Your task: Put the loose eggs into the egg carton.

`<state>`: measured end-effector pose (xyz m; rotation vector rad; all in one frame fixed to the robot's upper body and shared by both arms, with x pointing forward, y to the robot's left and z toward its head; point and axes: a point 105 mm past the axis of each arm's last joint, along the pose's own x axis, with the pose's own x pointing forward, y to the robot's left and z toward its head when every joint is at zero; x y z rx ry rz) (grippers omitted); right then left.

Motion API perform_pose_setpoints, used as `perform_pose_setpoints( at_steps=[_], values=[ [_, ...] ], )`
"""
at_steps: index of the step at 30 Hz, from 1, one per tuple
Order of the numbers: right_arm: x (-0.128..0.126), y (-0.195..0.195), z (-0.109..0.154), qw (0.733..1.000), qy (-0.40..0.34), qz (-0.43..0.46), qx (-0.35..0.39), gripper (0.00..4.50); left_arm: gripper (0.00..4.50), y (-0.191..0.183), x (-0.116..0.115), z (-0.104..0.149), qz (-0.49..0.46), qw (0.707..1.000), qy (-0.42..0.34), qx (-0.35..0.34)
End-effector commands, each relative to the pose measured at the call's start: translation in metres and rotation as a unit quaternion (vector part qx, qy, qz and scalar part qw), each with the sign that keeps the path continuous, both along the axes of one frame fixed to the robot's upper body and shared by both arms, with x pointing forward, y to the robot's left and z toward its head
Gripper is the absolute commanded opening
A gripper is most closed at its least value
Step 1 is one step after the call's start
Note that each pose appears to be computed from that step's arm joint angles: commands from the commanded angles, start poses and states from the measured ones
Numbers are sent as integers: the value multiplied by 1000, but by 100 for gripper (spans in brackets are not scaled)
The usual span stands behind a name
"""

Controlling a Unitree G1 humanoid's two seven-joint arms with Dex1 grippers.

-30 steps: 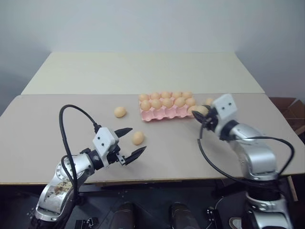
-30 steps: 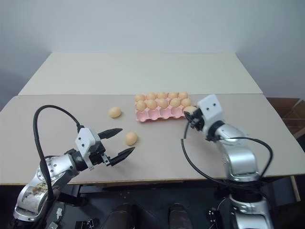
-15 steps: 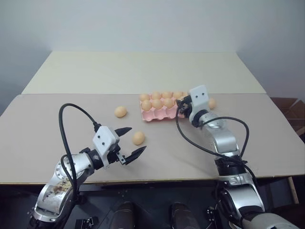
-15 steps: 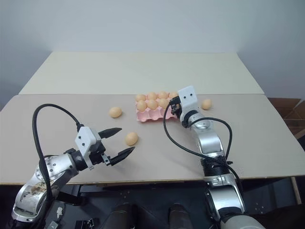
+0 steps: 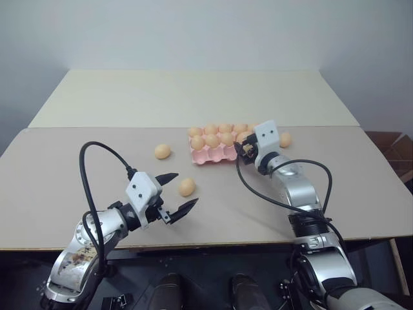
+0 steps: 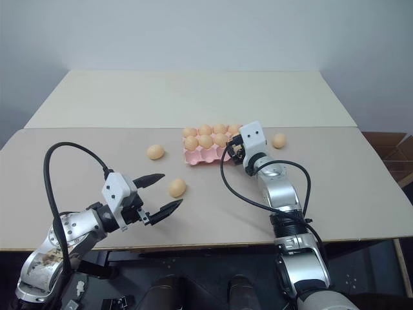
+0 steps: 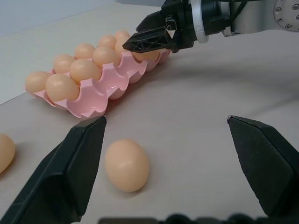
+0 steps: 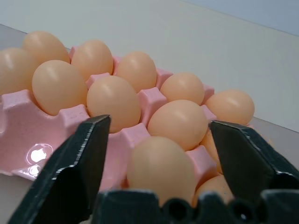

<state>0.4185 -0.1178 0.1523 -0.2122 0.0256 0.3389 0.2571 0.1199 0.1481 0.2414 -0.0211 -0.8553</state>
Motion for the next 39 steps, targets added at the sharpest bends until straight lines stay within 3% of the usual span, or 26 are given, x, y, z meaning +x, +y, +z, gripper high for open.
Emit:
perform_pose_setpoints(
  at_steps=[1,9,17,22,28,39],
  values=[
    [-3,6,22,999,-35,14,5,445,450,-7,-4,11,-15,1000,-23,-4],
    [-39,-13,68,994,-101,18,40,445,450,-8,-5,12,-17,1000,-26,-4],
    [-90,-41,57,994,-79,-25,72,445,450,-12,-5,13,-26,999,-30,-3],
    [-104,-45,46,995,-50,-43,73,445,450,-18,-2,15,-44,998,-35,1],
    [-82,-54,45,992,-43,-108,44,445,450,-27,1,18,-71,997,-40,11],
    [13,-86,46,980,-2,-201,10,445,450,-49,3,33,-104,993,-59,13]
  ],
)
